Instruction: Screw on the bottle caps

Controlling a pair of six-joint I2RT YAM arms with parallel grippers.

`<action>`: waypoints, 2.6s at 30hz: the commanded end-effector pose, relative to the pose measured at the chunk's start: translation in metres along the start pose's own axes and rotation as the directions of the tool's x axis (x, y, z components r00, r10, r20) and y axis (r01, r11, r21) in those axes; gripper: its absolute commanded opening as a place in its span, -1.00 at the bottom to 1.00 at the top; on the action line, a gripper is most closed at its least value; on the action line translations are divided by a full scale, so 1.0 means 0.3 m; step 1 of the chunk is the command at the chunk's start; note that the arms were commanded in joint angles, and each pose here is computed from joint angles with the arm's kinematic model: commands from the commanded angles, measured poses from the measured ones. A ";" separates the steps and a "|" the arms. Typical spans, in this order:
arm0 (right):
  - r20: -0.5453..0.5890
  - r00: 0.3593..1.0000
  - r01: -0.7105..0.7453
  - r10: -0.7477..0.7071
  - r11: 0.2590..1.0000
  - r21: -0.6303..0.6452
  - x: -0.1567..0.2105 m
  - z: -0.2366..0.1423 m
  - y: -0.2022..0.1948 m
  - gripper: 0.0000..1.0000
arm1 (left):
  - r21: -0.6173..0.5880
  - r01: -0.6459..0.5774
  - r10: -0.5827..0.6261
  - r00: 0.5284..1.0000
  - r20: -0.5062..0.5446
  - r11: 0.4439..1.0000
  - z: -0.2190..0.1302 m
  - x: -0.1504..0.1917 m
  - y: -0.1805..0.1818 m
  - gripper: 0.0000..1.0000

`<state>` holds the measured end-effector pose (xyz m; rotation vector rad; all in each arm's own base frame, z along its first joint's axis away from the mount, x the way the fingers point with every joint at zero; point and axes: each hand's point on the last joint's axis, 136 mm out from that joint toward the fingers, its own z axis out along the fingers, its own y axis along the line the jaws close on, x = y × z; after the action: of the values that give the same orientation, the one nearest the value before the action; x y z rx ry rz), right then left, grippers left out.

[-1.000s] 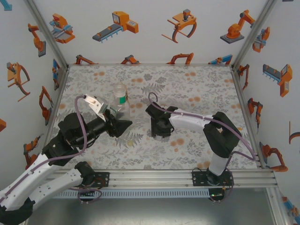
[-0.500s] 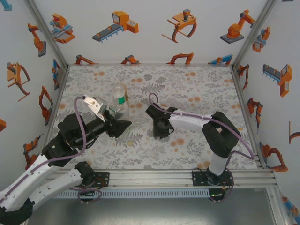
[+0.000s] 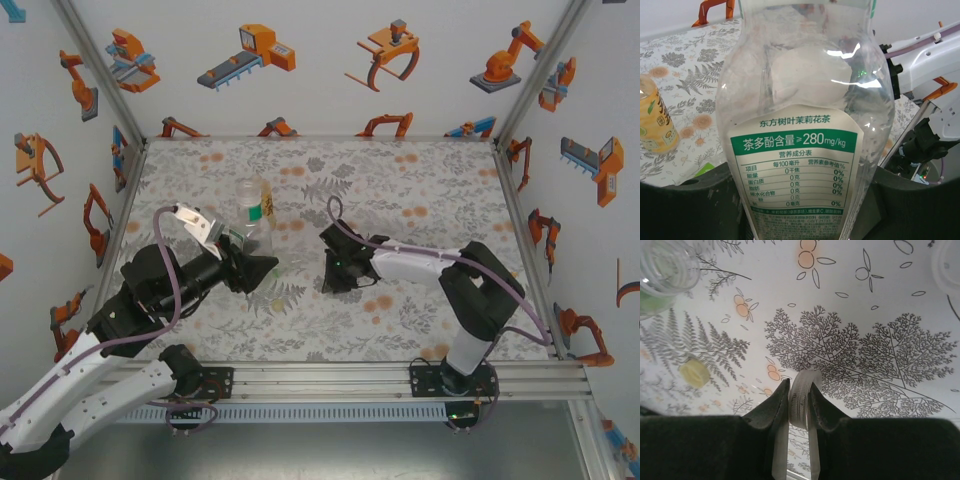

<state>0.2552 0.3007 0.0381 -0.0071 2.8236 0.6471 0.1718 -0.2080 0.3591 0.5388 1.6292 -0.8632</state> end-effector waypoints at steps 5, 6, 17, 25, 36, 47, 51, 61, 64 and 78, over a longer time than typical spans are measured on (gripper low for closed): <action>0.007 0.984 -0.166 0.180 0.918 -0.359 -0.053 -0.015 0.053 -0.51 | 0.001 0.048 -0.048 0.998 0.043 0.999 0.002 -0.062 -0.008 -0.97; 0.003 0.978 -0.193 0.210 0.905 -0.379 -0.055 -0.012 0.033 -0.50 | 0.001 0.054 -0.054 0.998 0.042 0.999 0.005 -0.062 -0.007 -0.97; -0.005 0.972 -0.232 0.235 0.960 -0.155 0.016 -0.043 -0.214 -0.25 | -0.005 0.091 -0.091 0.995 0.036 0.996 0.021 -0.054 -0.002 -0.97; -0.011 0.987 -0.158 0.158 0.986 -0.054 0.005 -0.073 -0.237 -0.34 | -0.018 0.088 -0.087 0.995 0.047 0.996 0.001 -0.058 0.005 -0.97; -0.014 0.967 -0.230 0.255 0.843 -0.486 -0.122 -0.104 0.037 -0.53 | -0.050 0.082 -0.079 0.995 0.068 0.995 -0.052 -0.059 0.025 -0.96; -0.065 0.950 -0.299 0.307 0.825 -0.480 -0.089 0.002 -0.009 -0.55 | -0.067 0.088 -0.082 0.993 0.080 0.994 -0.083 -0.061 0.036 -0.96; -0.049 0.956 -0.284 0.290 0.869 -0.406 -0.076 -0.001 -0.046 -0.45 | -0.075 0.091 -0.085 0.993 0.087 0.993 -0.093 -0.060 0.042 -0.96; 0.051 0.991 -0.114 0.121 0.986 -0.118 -0.089 -0.137 -0.059 -0.35 | -0.092 0.097 -0.088 0.991 0.096 0.991 -0.107 -0.049 0.056 -0.96; 0.041 0.998 -0.053 0.054 0.998 -0.034 -0.073 -0.154 -0.029 -0.28 | -0.097 0.098 -0.089 0.991 0.095 0.990 -0.107 -0.040 0.060 -0.96; -0.057 0.984 0.173 -0.166 0.971 0.165 0.048 -0.067 0.115 0.08 | -0.124 0.103 -0.091 0.991 0.099 0.987 -0.132 -0.018 0.081 -0.96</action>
<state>0.2379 0.3317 0.0709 -0.1918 2.8501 0.4933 0.1659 -0.1659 0.3589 0.3574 1.6323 -0.8318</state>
